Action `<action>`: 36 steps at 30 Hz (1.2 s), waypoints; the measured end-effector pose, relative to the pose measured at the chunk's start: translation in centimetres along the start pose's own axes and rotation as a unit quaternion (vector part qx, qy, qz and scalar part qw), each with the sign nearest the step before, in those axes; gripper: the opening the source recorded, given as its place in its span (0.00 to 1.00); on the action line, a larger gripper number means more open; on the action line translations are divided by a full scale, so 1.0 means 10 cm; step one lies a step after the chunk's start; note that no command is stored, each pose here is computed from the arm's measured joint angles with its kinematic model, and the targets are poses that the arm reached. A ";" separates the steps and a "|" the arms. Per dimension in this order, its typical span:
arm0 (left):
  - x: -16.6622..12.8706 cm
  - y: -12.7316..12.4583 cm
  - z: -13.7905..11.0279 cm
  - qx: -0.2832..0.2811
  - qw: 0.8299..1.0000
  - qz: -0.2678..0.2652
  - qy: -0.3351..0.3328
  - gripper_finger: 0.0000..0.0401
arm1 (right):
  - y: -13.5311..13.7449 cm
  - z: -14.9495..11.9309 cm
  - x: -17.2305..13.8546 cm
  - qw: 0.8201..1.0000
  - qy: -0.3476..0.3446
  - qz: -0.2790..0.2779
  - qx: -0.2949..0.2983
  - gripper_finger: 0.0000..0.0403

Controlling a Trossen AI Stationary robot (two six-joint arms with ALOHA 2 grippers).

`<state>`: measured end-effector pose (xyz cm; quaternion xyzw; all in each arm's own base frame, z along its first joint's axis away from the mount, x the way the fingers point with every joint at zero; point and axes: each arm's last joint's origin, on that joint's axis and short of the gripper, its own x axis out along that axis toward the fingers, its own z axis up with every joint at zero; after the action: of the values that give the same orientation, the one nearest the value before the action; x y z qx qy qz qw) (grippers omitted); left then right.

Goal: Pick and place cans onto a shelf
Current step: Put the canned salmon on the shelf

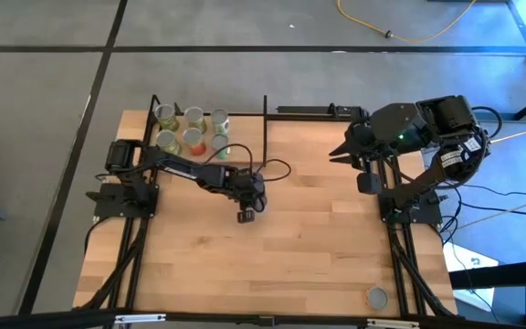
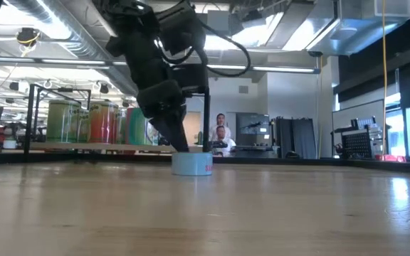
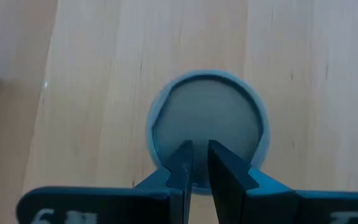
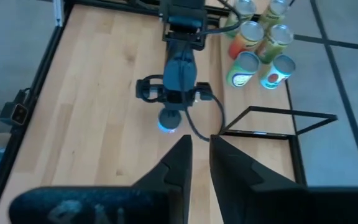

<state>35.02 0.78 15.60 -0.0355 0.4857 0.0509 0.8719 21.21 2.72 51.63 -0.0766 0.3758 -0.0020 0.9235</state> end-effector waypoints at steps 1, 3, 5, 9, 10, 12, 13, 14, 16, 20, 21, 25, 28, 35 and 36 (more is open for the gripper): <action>-0.01 0.00 0.00 0.000 1.000 0.000 0.000 0.10 | 0.00 0.00 0.00 1.000 -0.001 0.006 0.001 0.15; -0.02 0.00 0.02 0.000 1.000 -0.001 -0.005 0.10 | 0.01 0.00 0.01 1.000 0.000 0.007 0.001 0.15; -0.07 0.00 0.04 0.000 1.000 -0.001 -0.007 0.10 | 0.01 0.01 0.02 1.000 0.001 0.007 0.001 0.15; -0.22 0.00 0.17 0.011 0.999 0.017 -0.030 0.10 | 0.01 0.01 0.04 1.000 0.003 0.007 0.001 0.15; -0.23 0.01 0.21 0.011 0.999 0.036 -0.038 0.10 | 0.01 0.02 0.04 1.000 0.003 0.007 0.000 0.15; -0.26 0.05 0.18 -0.002 0.998 0.067 -0.019 0.10 | 0.01 0.02 0.06 1.000 0.005 0.007 0.000 0.15; -0.26 0.07 0.17 -0.011 0.998 0.067 -0.014 0.10 | 0.01 0.02 0.06 1.000 0.006 0.007 0.000 0.15; -0.26 0.09 0.17 -0.024 0.998 0.059 -0.011 0.10 | 0.01 0.03 0.07 1.000 0.006 0.007 0.000 0.15; -0.26 0.12 0.14 -0.045 0.998 0.046 0.009 0.10 | 0.01 0.03 0.07 1.000 0.006 0.007 0.000 0.15; -0.24 0.14 0.12 -0.052 0.997 0.049 0.019 0.10 | 0.01 0.03 0.06 1.000 0.006 0.007 0.000 0.15; -0.24 0.14 0.12 -0.053 0.998 0.042 0.017 0.10 | 0.01 0.03 0.07 1.000 0.006 0.007 -0.001 0.15; -0.24 0.14 0.12 -0.060 0.998 0.016 0.020 0.10 | 0.01 0.03 0.06 1.000 0.006 0.007 -0.001 0.15; -0.24 0.15 0.12 -0.061 0.998 0.017 0.019 0.10 | 0.01 0.03 0.06 1.000 0.006 0.007 -0.001 0.15; -0.24 0.17 0.13 -0.068 0.997 0.021 0.017 0.10 | 0.01 0.03 0.06 1.000 0.006 0.007 -0.001 0.15; -0.24 0.17 0.13 -0.071 0.997 0.020 0.017 0.10 | 0.01 0.03 0.06 1.000 0.006 0.007 -0.001 0.15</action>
<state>34.64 2.48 18.28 -0.0887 0.4963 0.1023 0.8575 21.84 2.86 51.34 -0.0751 0.3820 0.0042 0.9211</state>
